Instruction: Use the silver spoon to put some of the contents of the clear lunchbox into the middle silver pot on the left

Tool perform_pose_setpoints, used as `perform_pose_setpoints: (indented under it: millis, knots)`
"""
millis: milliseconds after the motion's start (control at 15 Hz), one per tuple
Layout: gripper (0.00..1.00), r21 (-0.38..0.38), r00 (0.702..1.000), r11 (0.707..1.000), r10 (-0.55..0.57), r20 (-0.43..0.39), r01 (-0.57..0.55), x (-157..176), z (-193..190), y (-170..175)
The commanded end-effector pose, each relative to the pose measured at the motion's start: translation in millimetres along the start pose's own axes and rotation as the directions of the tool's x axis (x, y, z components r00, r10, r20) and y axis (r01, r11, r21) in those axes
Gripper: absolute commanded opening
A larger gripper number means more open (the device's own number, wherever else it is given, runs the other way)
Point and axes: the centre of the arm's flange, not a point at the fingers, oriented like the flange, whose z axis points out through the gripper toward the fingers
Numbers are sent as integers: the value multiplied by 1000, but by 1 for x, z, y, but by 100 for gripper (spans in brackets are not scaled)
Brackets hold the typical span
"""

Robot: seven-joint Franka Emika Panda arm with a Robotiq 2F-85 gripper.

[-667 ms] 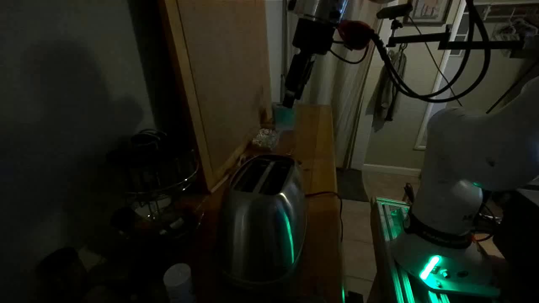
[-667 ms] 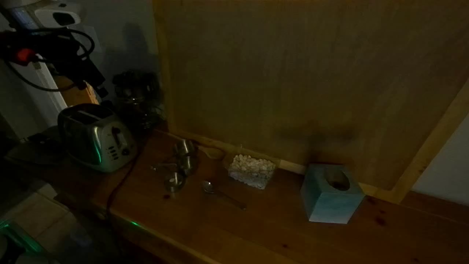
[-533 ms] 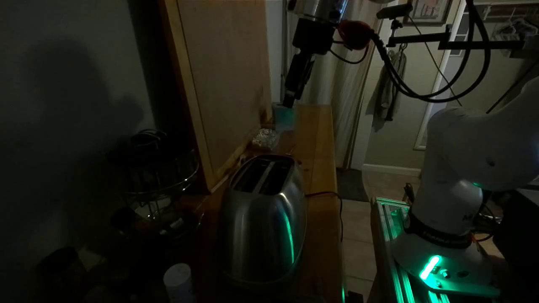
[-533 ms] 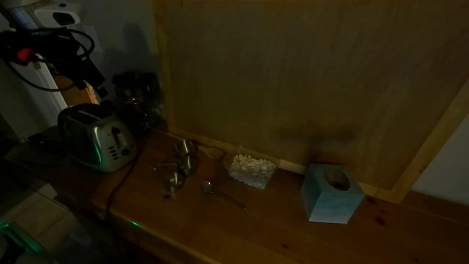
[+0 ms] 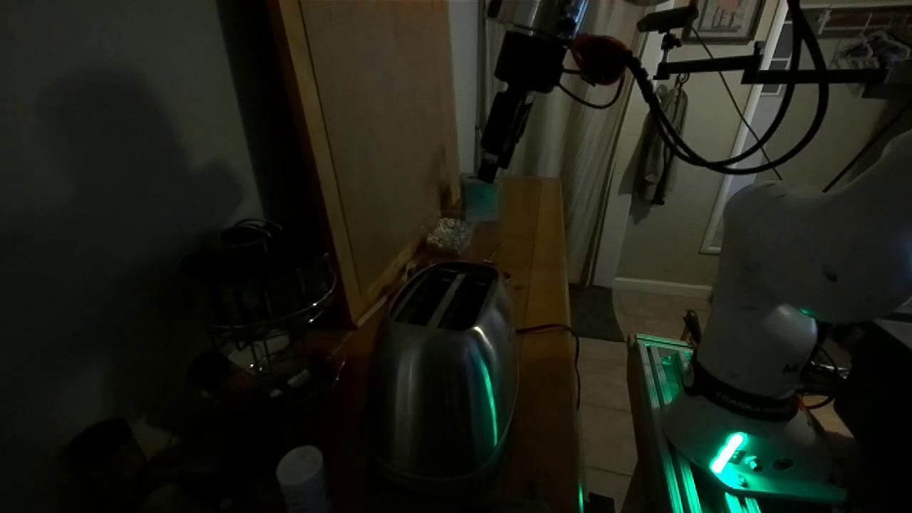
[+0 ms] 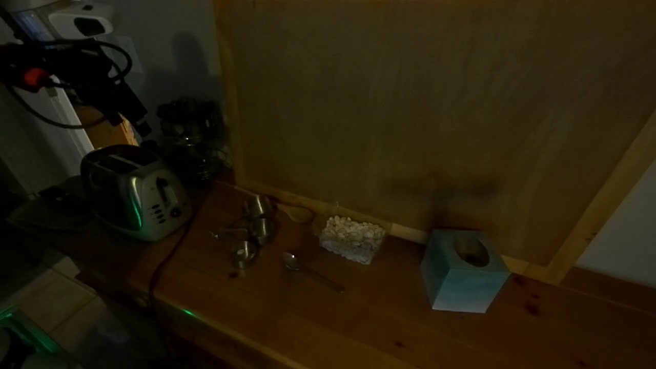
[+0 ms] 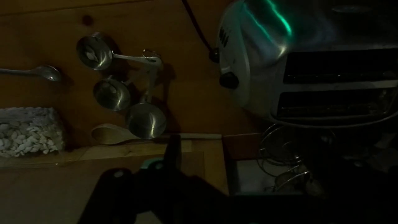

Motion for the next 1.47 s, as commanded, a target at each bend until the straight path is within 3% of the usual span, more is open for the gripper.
perform_pose_setpoints:
  millis: [0, 200, 400, 800, 867, 1267, 1400]
  knots:
    - [100, -102, 987, 982, 158, -35, -161, 35, 28, 37]
    - [100, -185, 957, 939, 279, -80, -289, 60, 55, 76]
    - [100, -275, 917, 875, 389, -90, -398, 72, 81, 104]
    - [100, -462, 806, 705, 591, -38, -538, 60, 109, 162]
    - [100, -404, 841, 759, 539, -51, -510, 50, 103, 152]
    - [100, -406, 840, 759, 542, -42, -510, 50, 106, 152]
    - [100, -410, 759, 692, 651, -4, -595, 58, 121, 175]
